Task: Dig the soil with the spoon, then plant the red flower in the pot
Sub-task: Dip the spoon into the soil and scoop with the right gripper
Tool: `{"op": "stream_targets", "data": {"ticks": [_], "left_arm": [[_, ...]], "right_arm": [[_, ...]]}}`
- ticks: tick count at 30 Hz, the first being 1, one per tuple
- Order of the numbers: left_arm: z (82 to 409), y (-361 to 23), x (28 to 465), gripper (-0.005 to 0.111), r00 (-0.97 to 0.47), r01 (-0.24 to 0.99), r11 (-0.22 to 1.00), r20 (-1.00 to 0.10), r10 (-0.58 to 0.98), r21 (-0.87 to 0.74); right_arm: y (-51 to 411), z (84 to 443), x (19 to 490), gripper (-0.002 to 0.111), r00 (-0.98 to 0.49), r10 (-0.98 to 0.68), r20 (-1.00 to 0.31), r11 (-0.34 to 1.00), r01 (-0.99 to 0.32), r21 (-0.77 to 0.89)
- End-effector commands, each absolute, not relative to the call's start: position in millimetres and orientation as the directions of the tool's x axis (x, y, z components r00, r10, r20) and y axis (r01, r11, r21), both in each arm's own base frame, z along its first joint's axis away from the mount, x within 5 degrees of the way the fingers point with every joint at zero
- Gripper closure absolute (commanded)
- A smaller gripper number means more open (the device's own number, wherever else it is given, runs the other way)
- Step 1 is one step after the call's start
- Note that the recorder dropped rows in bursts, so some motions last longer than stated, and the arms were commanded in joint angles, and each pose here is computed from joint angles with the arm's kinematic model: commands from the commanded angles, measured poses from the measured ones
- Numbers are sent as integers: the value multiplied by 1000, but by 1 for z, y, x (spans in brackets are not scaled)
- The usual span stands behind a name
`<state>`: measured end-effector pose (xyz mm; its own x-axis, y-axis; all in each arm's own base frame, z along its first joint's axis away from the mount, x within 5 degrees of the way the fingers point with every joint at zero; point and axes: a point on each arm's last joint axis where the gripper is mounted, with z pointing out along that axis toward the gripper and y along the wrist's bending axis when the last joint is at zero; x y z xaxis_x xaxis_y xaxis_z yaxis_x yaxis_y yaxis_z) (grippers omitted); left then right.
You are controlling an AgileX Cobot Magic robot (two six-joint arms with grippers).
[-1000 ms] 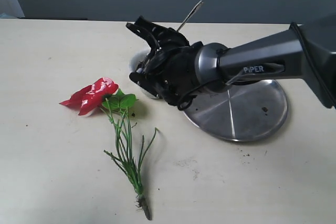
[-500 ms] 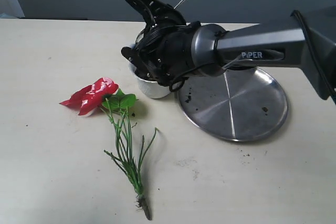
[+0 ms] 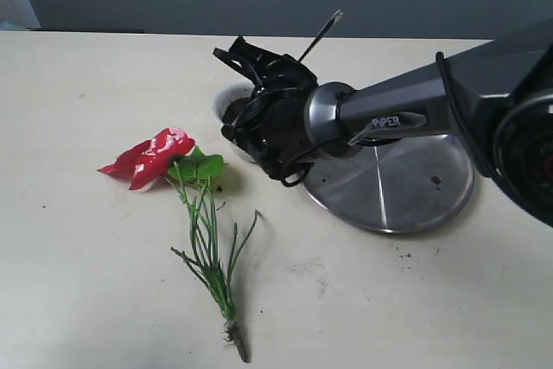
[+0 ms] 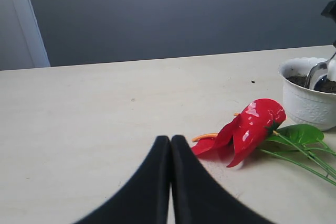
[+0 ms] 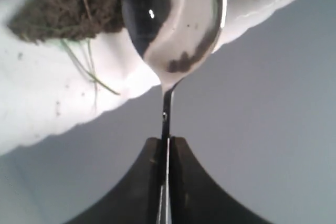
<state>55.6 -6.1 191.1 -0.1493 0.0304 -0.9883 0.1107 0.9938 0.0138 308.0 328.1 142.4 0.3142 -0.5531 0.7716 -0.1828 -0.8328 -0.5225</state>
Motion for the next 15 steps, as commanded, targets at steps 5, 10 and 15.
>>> {"op": "stream_targets", "data": {"ticks": [5, 10, 15], "left_arm": [[192, -6, 55, 106, -142, 113, 994, -989, 26, 10], [192, -6, 55, 106, -142, 113, 994, -989, 26, 10], [192, -6, 55, 106, -142, 113, 994, -989, 26, 10]], "right_arm": [[332, 195, 314, 109, 198, -814, 547, -578, -178, -796], [334, 212, 313, 109, 209, -823, 528, -561, -151, -814], [326, 189, 312, 109, 278, -674, 684, -737, -188, -650]]}}
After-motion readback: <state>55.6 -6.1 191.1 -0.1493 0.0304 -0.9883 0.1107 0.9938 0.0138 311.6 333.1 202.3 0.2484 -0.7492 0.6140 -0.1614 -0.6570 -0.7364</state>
